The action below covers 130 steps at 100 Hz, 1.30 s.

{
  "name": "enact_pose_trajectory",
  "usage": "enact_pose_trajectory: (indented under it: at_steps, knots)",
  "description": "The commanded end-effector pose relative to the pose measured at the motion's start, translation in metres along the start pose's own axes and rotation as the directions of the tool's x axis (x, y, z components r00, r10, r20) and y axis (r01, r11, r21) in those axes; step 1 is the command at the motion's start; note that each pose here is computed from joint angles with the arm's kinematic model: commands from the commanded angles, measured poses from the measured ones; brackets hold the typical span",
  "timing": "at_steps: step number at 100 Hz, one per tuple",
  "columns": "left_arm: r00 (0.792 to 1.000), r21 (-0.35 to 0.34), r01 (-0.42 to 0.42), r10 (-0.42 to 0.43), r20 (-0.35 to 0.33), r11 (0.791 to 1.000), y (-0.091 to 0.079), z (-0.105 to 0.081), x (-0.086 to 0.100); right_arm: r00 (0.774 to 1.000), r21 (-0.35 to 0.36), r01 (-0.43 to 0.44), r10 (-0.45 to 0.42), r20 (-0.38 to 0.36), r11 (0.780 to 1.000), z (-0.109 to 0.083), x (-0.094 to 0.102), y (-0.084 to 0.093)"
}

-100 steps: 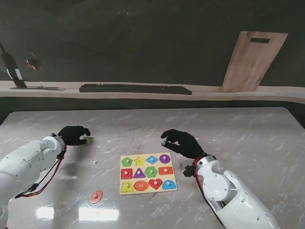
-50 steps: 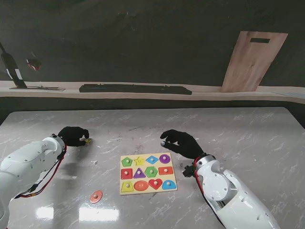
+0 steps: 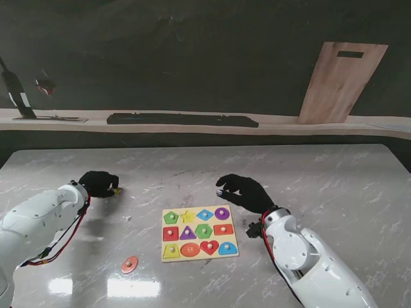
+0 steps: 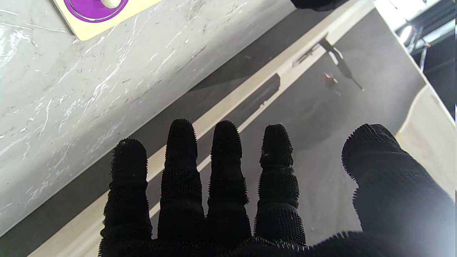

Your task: Fit puzzle pieces into a puzzle board

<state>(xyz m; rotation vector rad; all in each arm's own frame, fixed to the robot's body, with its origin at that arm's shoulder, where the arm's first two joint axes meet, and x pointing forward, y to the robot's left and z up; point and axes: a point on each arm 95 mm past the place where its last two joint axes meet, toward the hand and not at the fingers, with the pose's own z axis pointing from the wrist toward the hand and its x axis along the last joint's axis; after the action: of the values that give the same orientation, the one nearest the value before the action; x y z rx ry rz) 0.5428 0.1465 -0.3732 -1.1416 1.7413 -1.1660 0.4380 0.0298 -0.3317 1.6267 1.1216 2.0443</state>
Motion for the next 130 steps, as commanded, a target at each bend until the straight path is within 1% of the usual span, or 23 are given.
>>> enact_pose_trajectory:
  at_steps: [1, 29, 75, 103, 130]
  knots:
    - [1.0, 0.002, -0.005, 0.005, 0.002, 1.0, -0.002, 0.001, 0.0, 1.0, 0.005, -0.004, 0.004, 0.0, 1.0, -0.001, 0.001, -0.004]
    - [1.0, -0.007, -0.021, 0.021, 0.0, 1.0, 0.001, 0.002, 0.001, 1.0, 0.003, -0.005, 0.005, 0.0, 1.0, -0.002, 0.0, -0.003]
    - [0.998, -0.05, -0.052, 0.051, -0.025, 0.997, 0.009, 0.001, 0.006, 1.0, 0.0, -0.014, 0.014, 0.0, 1.0, -0.001, 0.0, -0.003]
    - [0.996, -0.026, -0.048, 0.046, -0.073, 0.998, 0.004, -0.004, 0.016, 1.0, -0.003, -0.02, 0.02, 0.001, 1.0, -0.001, 0.0, -0.002]
    - [0.991, -0.005, -0.047, 0.046, -0.125, 0.999, -0.003, -0.012, 0.033, 1.0, -0.003, -0.025, 0.025, -0.001, 1.0, -0.001, 0.0, -0.001]
